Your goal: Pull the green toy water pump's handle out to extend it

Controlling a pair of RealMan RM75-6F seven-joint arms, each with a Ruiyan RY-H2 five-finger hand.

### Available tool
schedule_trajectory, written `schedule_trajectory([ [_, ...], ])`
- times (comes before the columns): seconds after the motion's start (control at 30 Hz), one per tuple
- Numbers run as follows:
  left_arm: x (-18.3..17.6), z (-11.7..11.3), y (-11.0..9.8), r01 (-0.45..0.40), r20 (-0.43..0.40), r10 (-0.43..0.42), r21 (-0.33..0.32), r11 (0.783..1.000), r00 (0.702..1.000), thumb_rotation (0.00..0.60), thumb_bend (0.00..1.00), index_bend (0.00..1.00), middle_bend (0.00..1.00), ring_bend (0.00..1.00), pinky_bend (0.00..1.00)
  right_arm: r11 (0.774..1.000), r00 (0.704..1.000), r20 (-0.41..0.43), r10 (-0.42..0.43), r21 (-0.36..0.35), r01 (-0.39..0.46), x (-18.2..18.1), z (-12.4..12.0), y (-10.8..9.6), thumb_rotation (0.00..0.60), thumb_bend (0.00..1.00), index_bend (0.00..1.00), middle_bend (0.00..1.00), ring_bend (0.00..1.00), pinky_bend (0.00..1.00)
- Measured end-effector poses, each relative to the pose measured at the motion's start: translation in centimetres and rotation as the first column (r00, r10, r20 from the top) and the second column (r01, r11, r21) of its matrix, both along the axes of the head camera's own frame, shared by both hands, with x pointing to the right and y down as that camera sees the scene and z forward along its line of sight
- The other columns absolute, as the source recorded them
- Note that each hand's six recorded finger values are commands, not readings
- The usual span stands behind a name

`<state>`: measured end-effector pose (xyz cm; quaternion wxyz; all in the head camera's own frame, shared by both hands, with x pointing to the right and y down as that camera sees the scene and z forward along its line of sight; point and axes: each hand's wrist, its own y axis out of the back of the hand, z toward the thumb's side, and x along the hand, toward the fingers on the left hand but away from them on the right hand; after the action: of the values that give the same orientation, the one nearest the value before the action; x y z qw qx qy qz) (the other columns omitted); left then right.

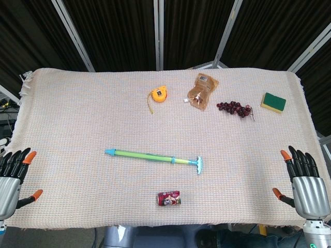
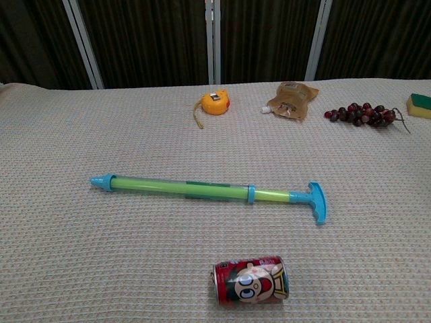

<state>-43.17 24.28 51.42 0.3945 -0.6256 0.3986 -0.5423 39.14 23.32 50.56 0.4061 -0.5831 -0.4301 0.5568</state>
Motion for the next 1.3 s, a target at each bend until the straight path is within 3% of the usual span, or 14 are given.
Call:
schedule_trajectory([
  [0.3, -0.2, 0.3, 0.0, 0.010, 0.011, -0.010, -0.010, 1.000, 1.000, 0.600, 0.00, 0.00, 0.00, 0.00, 0.00, 0.999, 1.000, 0.013, -0.022, -0.035, 0.023, -0.5, 0.8, -0.1, 0.600, 0.00, 0.00, 0.00, 0.00, 0.00],
  [0.33, -0.3, 0.4, 0.0, 0.012, 0.012, -0.012, -0.011, 1.000, 1.000, 0.600, 0.00, 0.00, 0.00, 0.00, 0.00, 0.998, 0.999, 0.016, -0.030, -0.047, 0.031, -0.7, 1.0, -0.2, 0.600, 0.00, 0.00, 0.05, 0.02, 0.00],
  [0.37, -0.3, 0.5, -0.1, 0.015, 0.013, -0.015, -0.011, 1.000, 1.000, 0.600, 0.00, 0.00, 0.00, 0.00, 0.00, 0.997, 0.999, 0.022, -0.041, -0.064, 0.043, -1.0, 1.4, -0.3, 0.600, 0.00, 0.00, 0.17, 0.11, 0.00],
  [0.4, -0.4, 0.5, -0.1, 0.016, 0.014, -0.016, -0.012, 1.000, 1.000, 0.600, 0.00, 0.00, 0.00, 0.00, 0.00, 0.996, 0.998, 0.028, -0.051, -0.077, 0.053, -1.3, 1.7, -0.4, 0.600, 0.00, 0.00, 0.35, 0.28, 0.04],
  [0.43, -0.4, 0.6, -0.2, 0.018, 0.016, -0.018, -0.014, 1.000, 1.000, 0.600, 0.00, 0.00, 0.00, 0.00, 0.00, 0.994, 0.998, 0.033, -0.061, -0.091, 0.064, -1.5, 2.0, -0.6, 0.600, 0.00, 0.00, 0.49, 0.41, 0.11],
  [0.47, -0.5, 0.7, -0.2, 0.020, 0.018, -0.020, -0.016, 1.000, 1.000, 0.600, 0.00, 0.00, 0.00, 0.00, 0.00, 0.992, 0.997, 0.039, -0.073, -0.105, 0.076, -1.8, 2.3, -0.8, 0.600, 0.00, 0.00, 0.66, 0.60, 0.29],
  [0.5, -0.6, 0.8, -0.3, 0.022, 0.020, -0.022, -0.018, 1.000, 1.000, 0.600, 0.00, 0.00, 0.00, 0.00, 0.00, 0.987, 0.995, 0.045, -0.090, -0.126, 0.095, -2.3, 2.8, -1.2, 0.600, 0.00, 0.00, 0.77, 0.72, 0.51],
  [0.6, -0.7, 1.3, -0.4, 0.029, 0.029, -0.028, -0.032, 0.999, 0.999, 0.600, 0.00, 0.00, 0.00, 0.00, 0.00, 0.970, 0.987, 0.066, -0.147, -0.184, 0.157, -3.7, 4.3, -2.2, 0.600, 0.00, 0.04, 0.91, 0.88, 0.87],
  [0.7, -1.0, 2.1, -0.7, 0.038, 0.048, -0.036, -0.047, 0.998, 0.998, 0.600, 0.00, 0.00, 0.00, 0.00, 0.00, 0.940, 0.973, 0.105, -0.206, -0.253, 0.227, -5.8, 6.1, -3.5, 0.600, 0.00, 0.14, 0.97, 0.96, 0.99],
  [0.87, -1.5, 3.4, -1.0, 0.056, 0.078, -0.050, -0.076, 0.996, 0.996, 0.600, 0.00, 0.00, 0.00, 0.00, 0.00, 0.866, 0.933, 0.197, -0.302, -0.352, 0.355, -10.8, 9.4, -5.8, 0.600, 0.00, 0.23, 1.00, 1.00, 1.00],
  [0.97, -1.6, 4.1, -1.2, 0.062, 0.095, -0.053, -0.090, 0.994, 0.994, 0.600, 0.00, 0.00, 0.00, 0.00, 0.00, 0.835, 0.908, 0.230, -0.351, -0.362, 0.415, -14.2, 11.3, -7.1, 0.600, 0.00, 0.27, 1.00, 1.00, 1.00],
  [1.13, -1.7, 4.8, -1.3, 0.066, 0.110, -0.054, -0.106, 0.992, 0.993, 0.600, 0.00, 0.00, 0.00, 0.00, 0.00, 0.807, 0.886, 0.235, -0.400, -0.366, 0.462, -18.3, 13.5, -8.2, 0.600, 0.00, 0.33, 1.00, 1.00, 1.00],
  [1.3, -1.8, 5.3, -1.4, 0.071, 0.121, -0.057, -0.115, 0.991, 0.991, 0.600, 0.00, 0.00, 0.00, 0.00, 0.00, 0.796, 0.886, 0.207, -0.415, -0.389, 0.464, -21.2, 16.2, -8.7, 0.600, 0.00, 0.37, 1.00, 1.00, 1.00],
])
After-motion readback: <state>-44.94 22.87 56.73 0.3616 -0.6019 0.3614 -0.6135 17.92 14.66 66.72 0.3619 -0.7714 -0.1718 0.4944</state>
